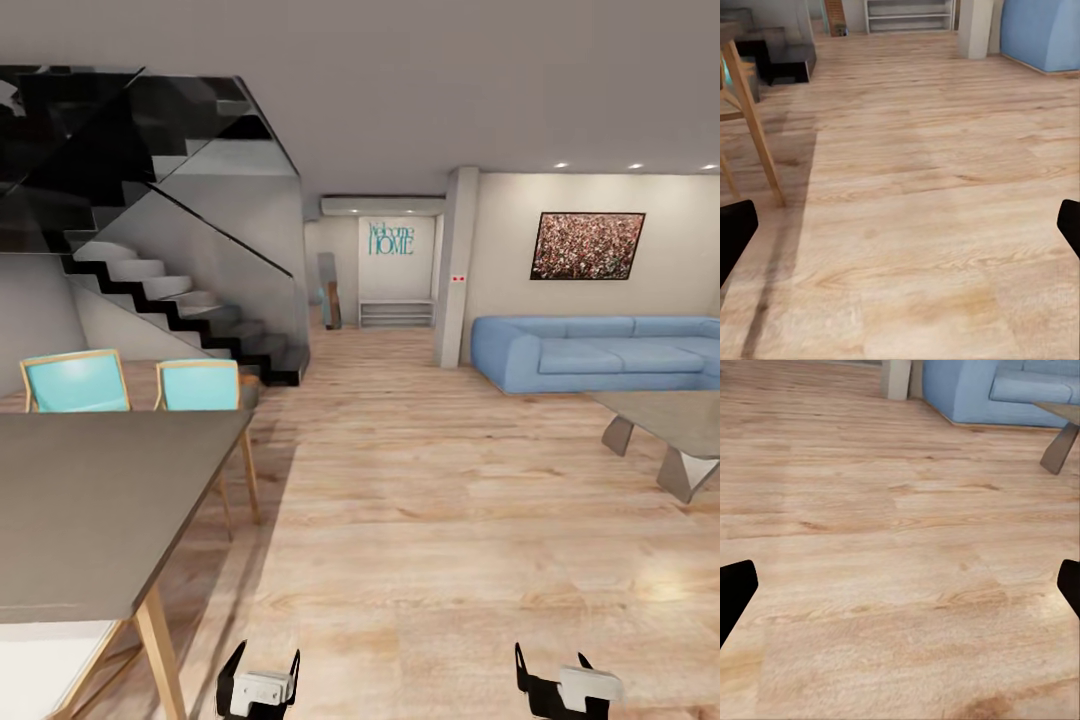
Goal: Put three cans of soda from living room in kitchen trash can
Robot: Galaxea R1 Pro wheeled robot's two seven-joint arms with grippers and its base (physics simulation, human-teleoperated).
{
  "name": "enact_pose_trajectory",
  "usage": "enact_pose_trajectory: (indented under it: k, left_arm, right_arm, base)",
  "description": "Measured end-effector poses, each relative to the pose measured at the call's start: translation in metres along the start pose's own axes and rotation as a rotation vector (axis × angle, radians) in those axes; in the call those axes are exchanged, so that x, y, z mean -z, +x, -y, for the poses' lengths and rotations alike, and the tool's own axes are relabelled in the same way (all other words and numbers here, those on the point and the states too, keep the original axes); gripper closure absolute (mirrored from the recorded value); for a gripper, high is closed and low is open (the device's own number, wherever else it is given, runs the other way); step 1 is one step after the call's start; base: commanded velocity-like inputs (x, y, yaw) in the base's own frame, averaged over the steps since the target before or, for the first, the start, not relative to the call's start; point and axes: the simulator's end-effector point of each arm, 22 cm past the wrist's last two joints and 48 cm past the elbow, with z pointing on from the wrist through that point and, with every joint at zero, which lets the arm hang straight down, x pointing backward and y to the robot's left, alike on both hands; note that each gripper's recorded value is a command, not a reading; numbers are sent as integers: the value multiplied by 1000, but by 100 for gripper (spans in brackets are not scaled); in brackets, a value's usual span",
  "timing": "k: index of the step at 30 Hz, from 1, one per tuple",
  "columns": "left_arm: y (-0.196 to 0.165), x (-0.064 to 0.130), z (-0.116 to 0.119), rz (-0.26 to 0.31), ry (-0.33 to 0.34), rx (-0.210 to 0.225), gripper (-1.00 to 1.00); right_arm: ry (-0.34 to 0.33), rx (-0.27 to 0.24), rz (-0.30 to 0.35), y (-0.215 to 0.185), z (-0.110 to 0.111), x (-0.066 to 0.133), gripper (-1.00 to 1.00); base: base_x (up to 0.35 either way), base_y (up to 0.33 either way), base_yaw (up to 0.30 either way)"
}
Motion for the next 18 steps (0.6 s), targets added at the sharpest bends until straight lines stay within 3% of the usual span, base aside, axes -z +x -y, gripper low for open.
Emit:
enact_pose_trajectory:
  k: [18]
  left_arm:
    - [1,0,1,-2,0,1,-100]
  right_arm:
    - [-2,-1,0,0,-1,0,-100]
  base:
    - [263,-131,0]
